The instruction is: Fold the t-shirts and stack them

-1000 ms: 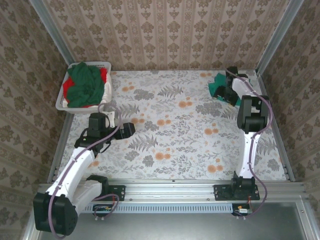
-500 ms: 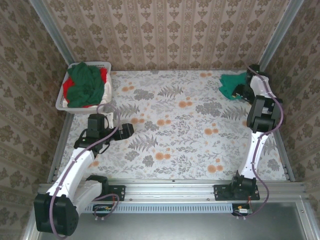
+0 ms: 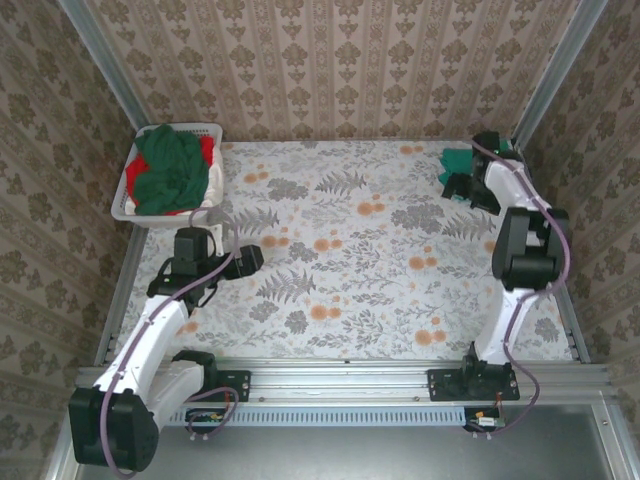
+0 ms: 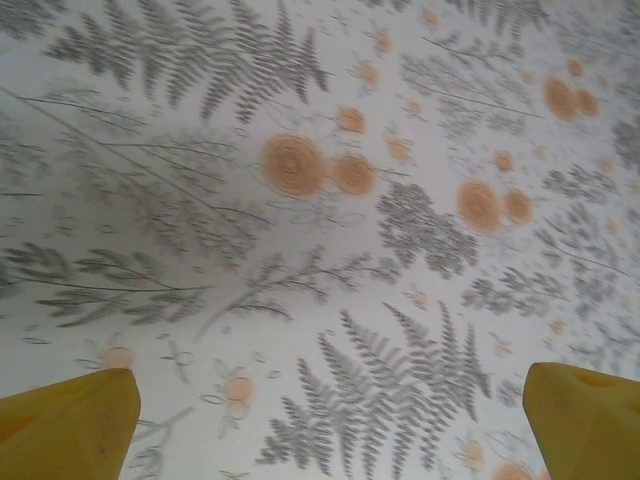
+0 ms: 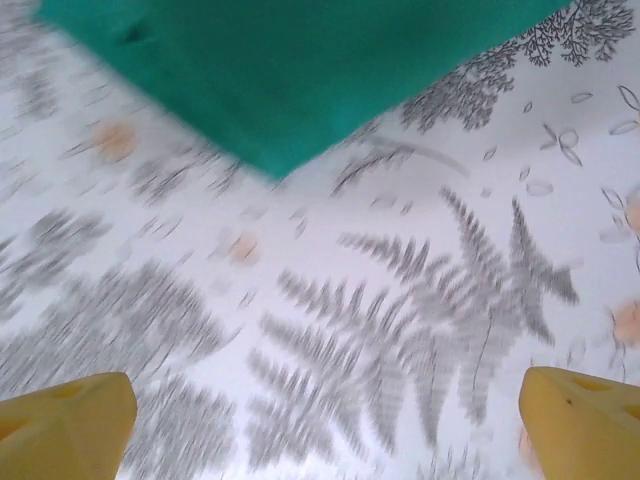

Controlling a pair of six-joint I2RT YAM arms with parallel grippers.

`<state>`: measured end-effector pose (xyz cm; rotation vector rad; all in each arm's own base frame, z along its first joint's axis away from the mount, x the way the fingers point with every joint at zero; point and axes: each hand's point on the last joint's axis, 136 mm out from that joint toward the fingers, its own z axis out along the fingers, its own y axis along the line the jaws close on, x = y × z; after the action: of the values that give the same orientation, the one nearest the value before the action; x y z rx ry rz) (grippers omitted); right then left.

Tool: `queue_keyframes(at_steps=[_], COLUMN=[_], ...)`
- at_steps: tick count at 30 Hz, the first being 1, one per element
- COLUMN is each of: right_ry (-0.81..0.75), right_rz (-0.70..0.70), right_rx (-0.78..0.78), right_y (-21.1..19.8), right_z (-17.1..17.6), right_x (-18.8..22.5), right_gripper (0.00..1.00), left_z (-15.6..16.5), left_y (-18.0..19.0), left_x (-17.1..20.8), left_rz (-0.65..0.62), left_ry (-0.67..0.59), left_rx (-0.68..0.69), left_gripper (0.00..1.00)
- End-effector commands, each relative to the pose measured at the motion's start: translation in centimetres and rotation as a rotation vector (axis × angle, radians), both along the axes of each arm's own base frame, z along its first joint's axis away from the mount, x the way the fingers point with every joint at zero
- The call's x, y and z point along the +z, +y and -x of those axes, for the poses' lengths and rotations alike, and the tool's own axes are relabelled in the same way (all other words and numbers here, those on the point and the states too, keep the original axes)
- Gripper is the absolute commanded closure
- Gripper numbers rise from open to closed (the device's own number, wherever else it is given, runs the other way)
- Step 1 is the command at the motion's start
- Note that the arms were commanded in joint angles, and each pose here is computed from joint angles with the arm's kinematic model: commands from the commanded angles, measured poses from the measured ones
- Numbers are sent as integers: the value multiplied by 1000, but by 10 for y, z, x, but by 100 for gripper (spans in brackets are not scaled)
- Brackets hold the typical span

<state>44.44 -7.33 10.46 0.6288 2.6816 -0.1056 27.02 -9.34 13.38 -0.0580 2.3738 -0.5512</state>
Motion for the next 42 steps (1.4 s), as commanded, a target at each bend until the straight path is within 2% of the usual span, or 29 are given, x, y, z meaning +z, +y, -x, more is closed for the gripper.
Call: queue_keyframes(at_steps=[1,5,8,10,11,12,14,19,21,22,24,26,28,30,33,42], right_ry=[-225,-445,-602,-680,-698,-702,-666,-848,-833,-791,-782,-837,-823,-811,-799,-804], right_rz=[155,279,254,291,302,305,296,344,310,291,256,289,347,350,312,314], right_rx=[2,30,86,163,171,183,219,193,197,251,292,236,248,258,224,225], right_y=[9,31,41,46,46,46,51,46,44,52,58,49,56,58,49,49], right_z=[15,55,72,80,85,87,84,69,56,47,44,51,56,51,51,51], right_x=[55,63,48,35,25,16,12,30,11,1,-1,-1,-2,-3,-5,-4], right_gripper=[0,0,0,0,0,0,0,0,0,0,0,0,0,0,0,0], left_z=[-17,-23,-26,-30,-34,-36,-47,-74,-87,-94,-107,-116,-118,-119,-127,-129], left_y=[36,92,117,123,132,137,126,123,120,119,117,111,102,84,91,88], left_x=[14,14,1,-15,-22,-25,-32,-21,-20,-21,-23,-20,-27,-27,-38,-40], left_rz=[-162,-410,-628,-683,-648,-573,-440,-414,-391,-383,-368,-337,-305,-327,-389,-489], left_ry=[-72,-142,-226,-286,-313,-271,-267,-386,-412,-408,-397,-437,-493,-594,-511,-504], left_rx=[135,341,345,321,360,366,271,254,222,209,194,176,148,66,129,155], left_gripper=[0,0,0,0,0,0,0,0,0,0,0,0,0,0,0,0])
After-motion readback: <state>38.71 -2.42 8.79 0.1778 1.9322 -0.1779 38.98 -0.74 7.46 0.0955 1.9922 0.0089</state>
